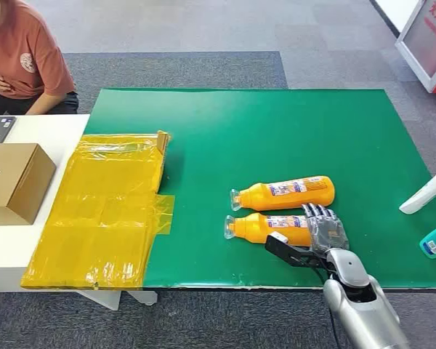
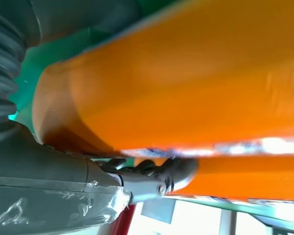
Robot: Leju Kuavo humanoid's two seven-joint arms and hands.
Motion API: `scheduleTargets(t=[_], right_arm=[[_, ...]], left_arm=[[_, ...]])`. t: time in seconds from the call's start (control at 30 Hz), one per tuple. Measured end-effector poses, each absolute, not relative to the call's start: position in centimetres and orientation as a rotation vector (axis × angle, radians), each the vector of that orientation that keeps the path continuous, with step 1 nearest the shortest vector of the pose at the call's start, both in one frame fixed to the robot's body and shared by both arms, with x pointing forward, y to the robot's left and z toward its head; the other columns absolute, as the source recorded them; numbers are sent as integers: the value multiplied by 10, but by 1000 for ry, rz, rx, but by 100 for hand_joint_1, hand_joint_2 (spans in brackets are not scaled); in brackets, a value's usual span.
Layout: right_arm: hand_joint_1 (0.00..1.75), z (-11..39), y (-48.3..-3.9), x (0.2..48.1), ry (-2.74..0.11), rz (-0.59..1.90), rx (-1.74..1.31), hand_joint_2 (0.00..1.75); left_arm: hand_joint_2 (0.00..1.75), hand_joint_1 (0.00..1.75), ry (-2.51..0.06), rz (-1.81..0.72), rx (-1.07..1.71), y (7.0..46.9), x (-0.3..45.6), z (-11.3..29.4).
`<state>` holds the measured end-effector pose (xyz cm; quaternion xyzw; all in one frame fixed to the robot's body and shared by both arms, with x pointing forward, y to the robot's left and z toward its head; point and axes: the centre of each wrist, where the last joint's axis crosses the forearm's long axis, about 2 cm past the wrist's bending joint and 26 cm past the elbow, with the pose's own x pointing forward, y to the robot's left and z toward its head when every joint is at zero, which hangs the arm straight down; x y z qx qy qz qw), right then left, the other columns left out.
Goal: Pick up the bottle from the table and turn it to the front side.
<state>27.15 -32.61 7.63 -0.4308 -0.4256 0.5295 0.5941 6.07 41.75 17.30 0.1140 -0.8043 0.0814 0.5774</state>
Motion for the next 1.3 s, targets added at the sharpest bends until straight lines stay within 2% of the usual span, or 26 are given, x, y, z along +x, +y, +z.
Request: scheduleTargets(t=[0.53,0.8,1.1,1.3], right_arm=[[175,79,-323,276,-1071,1166,-946,175],[175,88,-325,271,-1325,931,-460,175],[175,107,-310,292,-1521,695,-234,175],[175,124,-276,316,-1627,629,-133,175]], left_arm=[[175,0,-1880,191,262,418,58,172],[175,0,-1898,117,219,416,68,173],[175,0,-2036,256,130,408,119,169],[175,0,-2044,334,-38,389,175,164]])
